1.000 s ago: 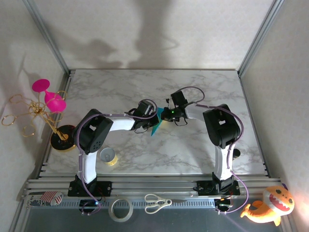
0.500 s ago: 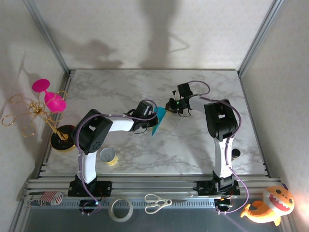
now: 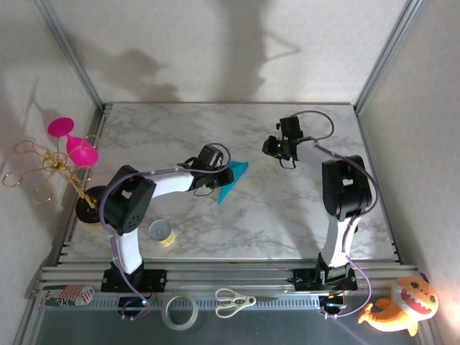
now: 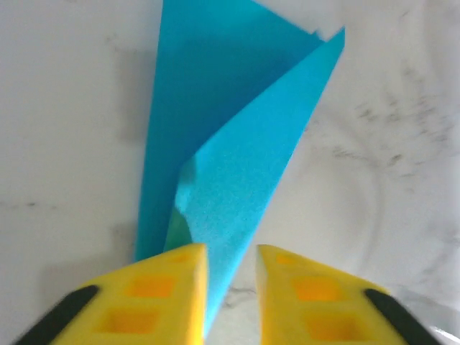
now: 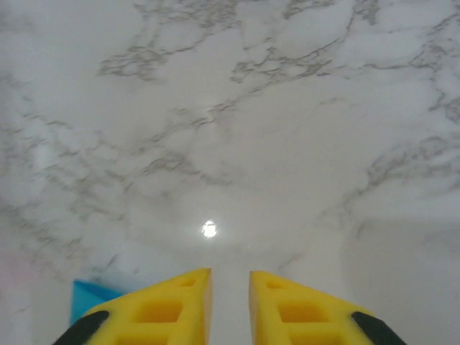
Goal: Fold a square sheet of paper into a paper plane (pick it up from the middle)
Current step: Fold the wing for the fifth time at the center of the table, then turn over the paper plane at the center of the table.
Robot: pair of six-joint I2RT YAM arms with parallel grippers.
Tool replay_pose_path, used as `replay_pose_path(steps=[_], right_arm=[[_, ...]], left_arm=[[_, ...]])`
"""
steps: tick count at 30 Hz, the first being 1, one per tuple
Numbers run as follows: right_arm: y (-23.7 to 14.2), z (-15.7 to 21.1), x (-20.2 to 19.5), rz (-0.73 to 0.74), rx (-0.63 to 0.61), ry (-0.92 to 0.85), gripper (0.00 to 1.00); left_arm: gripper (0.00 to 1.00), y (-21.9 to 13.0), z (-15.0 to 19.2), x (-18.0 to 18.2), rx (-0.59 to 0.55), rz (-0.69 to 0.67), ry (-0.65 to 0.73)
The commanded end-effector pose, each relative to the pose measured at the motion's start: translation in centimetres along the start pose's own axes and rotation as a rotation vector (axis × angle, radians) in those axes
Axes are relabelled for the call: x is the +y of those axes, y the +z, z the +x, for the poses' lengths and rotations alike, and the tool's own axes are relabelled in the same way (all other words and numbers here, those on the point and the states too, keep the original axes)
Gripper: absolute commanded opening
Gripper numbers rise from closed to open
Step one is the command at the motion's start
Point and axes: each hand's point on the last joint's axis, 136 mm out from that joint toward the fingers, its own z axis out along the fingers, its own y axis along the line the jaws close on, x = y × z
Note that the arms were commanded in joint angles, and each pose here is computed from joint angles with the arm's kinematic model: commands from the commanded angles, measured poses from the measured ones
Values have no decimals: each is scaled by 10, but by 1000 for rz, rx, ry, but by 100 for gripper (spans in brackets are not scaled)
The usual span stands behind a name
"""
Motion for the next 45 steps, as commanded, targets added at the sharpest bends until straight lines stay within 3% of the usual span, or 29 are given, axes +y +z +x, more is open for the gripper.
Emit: replay_pose_path(steps=[1, 5, 11, 19, 25, 36, 45], right_arm=[[-19, 16, 3, 82, -11, -27, 32], [-28, 41, 12, 183, 6, -49, 44], [-23, 84, 52, 242, 60, -63, 51], [-4, 115, 97, 326, 58, -24, 57], [12, 125, 93, 453, 83, 0, 58], [1, 122, 86, 516, 63, 4, 45], [-7, 116, 88, 489, 33, 7, 12]], left_arm=[[36, -46, -38, -10, -128, 24, -39], [55, -78, -58, 30, -240, -65, -103], [76, -117, -68, 85, -358, -153, -170], [95, -141, -66, 117, -418, -215, -155], [99, -144, -63, 128, -416, -233, -144], [100, -138, -62, 134, -394, -235, -149], [100, -140, -68, 130, -406, -201, -181]])
